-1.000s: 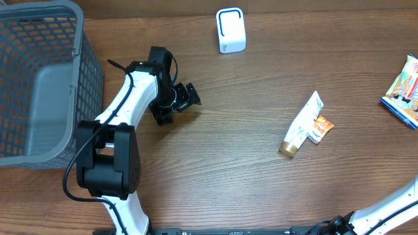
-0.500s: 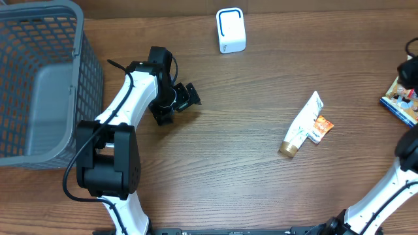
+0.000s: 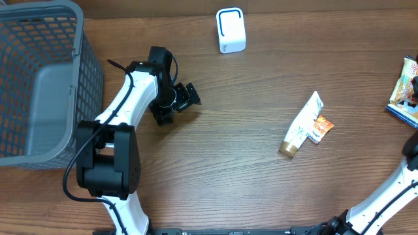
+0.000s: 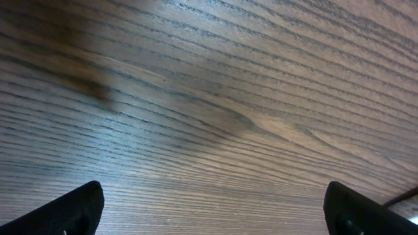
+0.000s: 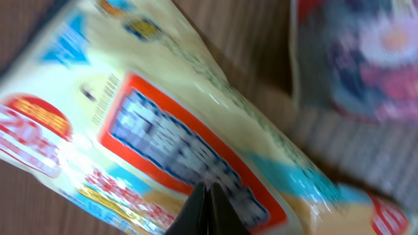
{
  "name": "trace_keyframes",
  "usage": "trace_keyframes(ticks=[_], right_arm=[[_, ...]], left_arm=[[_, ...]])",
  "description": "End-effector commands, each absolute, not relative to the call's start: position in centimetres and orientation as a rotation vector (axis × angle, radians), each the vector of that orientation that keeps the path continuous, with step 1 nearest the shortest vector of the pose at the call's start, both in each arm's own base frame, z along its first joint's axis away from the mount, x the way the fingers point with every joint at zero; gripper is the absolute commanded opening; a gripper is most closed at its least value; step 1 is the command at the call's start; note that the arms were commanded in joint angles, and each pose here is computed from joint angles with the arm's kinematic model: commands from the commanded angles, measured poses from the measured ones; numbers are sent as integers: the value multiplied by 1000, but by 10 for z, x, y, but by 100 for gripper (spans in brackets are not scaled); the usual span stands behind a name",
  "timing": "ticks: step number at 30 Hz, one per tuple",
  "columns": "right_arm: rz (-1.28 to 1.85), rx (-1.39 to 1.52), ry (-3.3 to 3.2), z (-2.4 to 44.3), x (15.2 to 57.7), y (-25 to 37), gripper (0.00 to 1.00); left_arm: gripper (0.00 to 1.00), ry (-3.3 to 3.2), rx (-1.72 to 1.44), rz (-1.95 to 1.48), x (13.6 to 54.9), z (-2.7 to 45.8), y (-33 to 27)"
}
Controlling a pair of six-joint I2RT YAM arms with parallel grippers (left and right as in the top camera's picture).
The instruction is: Scan the item barcode
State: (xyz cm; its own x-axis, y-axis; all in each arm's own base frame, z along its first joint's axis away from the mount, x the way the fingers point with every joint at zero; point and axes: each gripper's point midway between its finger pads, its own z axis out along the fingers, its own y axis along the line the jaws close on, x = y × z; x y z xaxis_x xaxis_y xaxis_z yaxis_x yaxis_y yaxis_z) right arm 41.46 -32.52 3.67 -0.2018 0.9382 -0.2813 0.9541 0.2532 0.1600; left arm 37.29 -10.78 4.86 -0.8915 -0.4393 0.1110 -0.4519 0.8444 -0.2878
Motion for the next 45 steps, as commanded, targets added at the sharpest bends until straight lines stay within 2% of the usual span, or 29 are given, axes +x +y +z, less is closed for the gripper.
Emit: trace_keyframes(ticks=[1,4,8,15,24,28,32,36,39,45], right_arm=[[-95,1713,2168,38,423,-334,4],[-192,1704,2128,41,421,-348,4],[-161,1660,2160,45,424,-347,4],[389,1242,2318,75,482,-282,4],[-18,1440,2444,24,439,-283,4],[-98,1545,2448,6,414,-290,4],[-135,1631,2432,7,395,-304,4],[-93,1634,2419,26,396,-312,4],[29,1542,2420,57,415,-307,4],[371,1371,2340,145,455,-272,4]], left_arm=[[100,-2991,704,488,376,51,-109],[100,-2991,704,488,376,51,-109],[100,-2991,704,488,376,51,-109],[100,-2991,704,488,376,51,-109],[100,-2991,704,488,376,51,-109],[100,-2991,704,488,376,51,-109],[100,-2991,704,488,376,51,-109],[100,-2991,704,488,376,51,-109],[100,-2991,704,488,376,51,-109],[100,-2991,704,488,376,51,-109]])
